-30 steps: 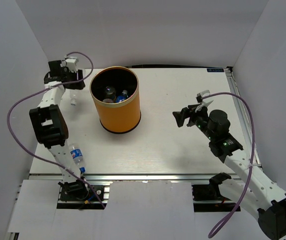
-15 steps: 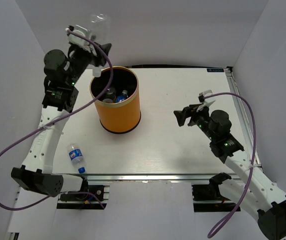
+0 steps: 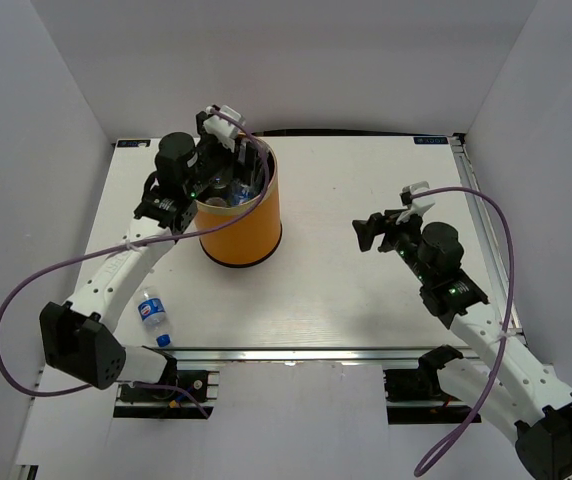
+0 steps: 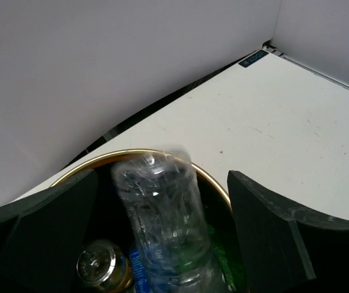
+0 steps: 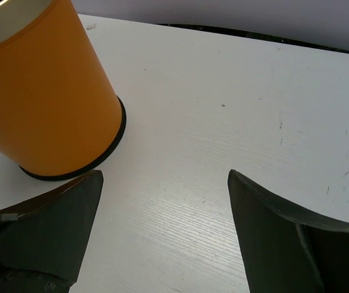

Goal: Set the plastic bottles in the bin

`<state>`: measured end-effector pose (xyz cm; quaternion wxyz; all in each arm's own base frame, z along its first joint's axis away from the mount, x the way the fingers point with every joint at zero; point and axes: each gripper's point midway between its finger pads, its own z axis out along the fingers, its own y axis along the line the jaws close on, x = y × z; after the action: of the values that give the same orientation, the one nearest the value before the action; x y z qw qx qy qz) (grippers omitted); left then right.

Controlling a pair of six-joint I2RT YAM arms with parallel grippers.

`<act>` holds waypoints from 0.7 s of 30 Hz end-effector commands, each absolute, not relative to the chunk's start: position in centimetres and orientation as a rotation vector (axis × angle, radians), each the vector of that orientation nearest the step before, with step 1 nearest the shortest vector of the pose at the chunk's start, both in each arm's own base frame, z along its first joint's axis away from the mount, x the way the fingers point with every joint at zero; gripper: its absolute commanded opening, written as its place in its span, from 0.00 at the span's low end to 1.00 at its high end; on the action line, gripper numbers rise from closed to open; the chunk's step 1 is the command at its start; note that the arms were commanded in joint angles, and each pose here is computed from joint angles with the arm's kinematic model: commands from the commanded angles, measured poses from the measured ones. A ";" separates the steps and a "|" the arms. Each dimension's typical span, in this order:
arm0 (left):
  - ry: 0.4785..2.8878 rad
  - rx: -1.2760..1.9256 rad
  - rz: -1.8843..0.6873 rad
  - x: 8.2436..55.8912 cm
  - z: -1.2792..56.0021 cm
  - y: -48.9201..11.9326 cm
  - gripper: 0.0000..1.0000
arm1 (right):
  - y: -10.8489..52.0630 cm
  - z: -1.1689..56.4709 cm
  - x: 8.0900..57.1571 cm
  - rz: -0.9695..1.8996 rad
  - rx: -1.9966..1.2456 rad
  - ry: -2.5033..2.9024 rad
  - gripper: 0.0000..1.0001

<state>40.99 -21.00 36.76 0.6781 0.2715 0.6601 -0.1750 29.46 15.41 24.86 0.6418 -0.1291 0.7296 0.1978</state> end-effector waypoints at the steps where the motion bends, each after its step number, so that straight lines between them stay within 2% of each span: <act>1: 1.356 0.634 -0.394 39.1 39.9 -21.1 0.98 | 15.0 25.4 30.1 0.424 -0.276 1.639 0.89; 9: 1.297 0.565 -0.375 38.5 42.8 -20.0 0.98 | 14.7 25.1 30.4 0.407 -0.259 1.654 0.89; 17: 1.448 0.284 -0.171 42.0 43.6 -14.2 0.98 | 14.4 24.7 30.4 0.404 -0.254 1.666 0.89; 21: 1.454 0.163 -0.274 42.2 44.7 -10.2 0.98 | 14.3 24.4 30.6 0.397 -0.246 1.677 0.89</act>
<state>42.49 -13.69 43.60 0.7391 0.1354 0.6510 -0.1077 30.21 14.62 24.05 0.6367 -0.1151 0.7408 0.1805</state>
